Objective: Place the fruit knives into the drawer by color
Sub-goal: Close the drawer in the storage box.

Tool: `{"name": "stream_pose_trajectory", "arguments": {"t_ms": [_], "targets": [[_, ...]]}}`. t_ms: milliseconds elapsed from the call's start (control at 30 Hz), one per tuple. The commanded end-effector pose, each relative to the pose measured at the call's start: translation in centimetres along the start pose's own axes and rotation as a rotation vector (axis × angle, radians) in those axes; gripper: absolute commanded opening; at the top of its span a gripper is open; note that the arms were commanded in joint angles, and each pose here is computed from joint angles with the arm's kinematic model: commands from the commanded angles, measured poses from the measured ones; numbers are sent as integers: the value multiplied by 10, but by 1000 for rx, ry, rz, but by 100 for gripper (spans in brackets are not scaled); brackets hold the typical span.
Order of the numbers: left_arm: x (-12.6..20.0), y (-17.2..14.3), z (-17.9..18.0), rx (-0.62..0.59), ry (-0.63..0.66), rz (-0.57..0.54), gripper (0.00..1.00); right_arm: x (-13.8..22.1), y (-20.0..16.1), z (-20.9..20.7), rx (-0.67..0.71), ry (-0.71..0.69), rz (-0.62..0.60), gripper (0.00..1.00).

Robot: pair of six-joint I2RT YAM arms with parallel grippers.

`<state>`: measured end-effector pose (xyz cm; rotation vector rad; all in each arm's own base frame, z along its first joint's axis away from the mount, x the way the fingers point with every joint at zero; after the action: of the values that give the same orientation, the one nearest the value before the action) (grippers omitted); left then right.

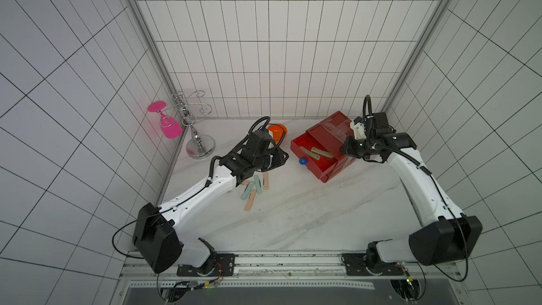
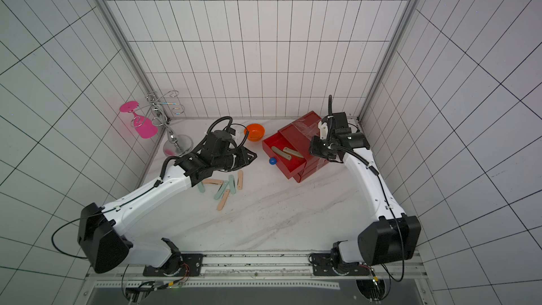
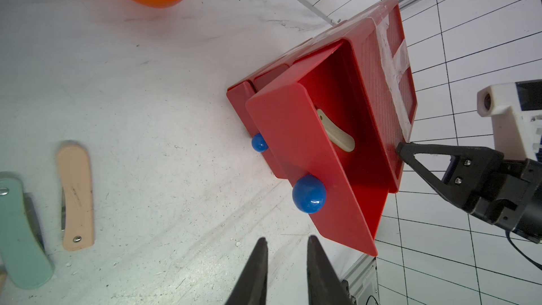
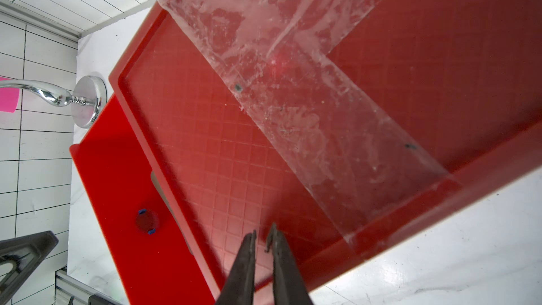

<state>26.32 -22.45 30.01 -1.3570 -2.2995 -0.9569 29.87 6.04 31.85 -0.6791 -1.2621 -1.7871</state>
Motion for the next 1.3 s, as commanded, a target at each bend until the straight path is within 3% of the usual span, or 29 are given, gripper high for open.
{"name": "stream_pose_trajectory", "arguments": {"t_ms": [0, 700, 1267], "targets": [[3, 2, -4, 2, -78, -27, 25, -15, -36, -24, -70, -154, 275, 16], [-54, -2, 13, 52, -70, 76, 23, -26, -39, -26, -76, -145, 298, 15], [-88, 8, -9, 28, -111, 108, 8, -31, -43, -28, -79, -140, 316, 15]]}}
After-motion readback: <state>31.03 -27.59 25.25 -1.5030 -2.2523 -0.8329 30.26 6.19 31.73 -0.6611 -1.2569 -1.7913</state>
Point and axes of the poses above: each gripper's point midway between its finger pads, its own x axis back along the fingers, its own z axis along the line the jaws close on, y = z × x, the point moved 10 cm from there along x, back along the fingers, and after that the axes turned 2 degrees about x, right-handed, at the moved point
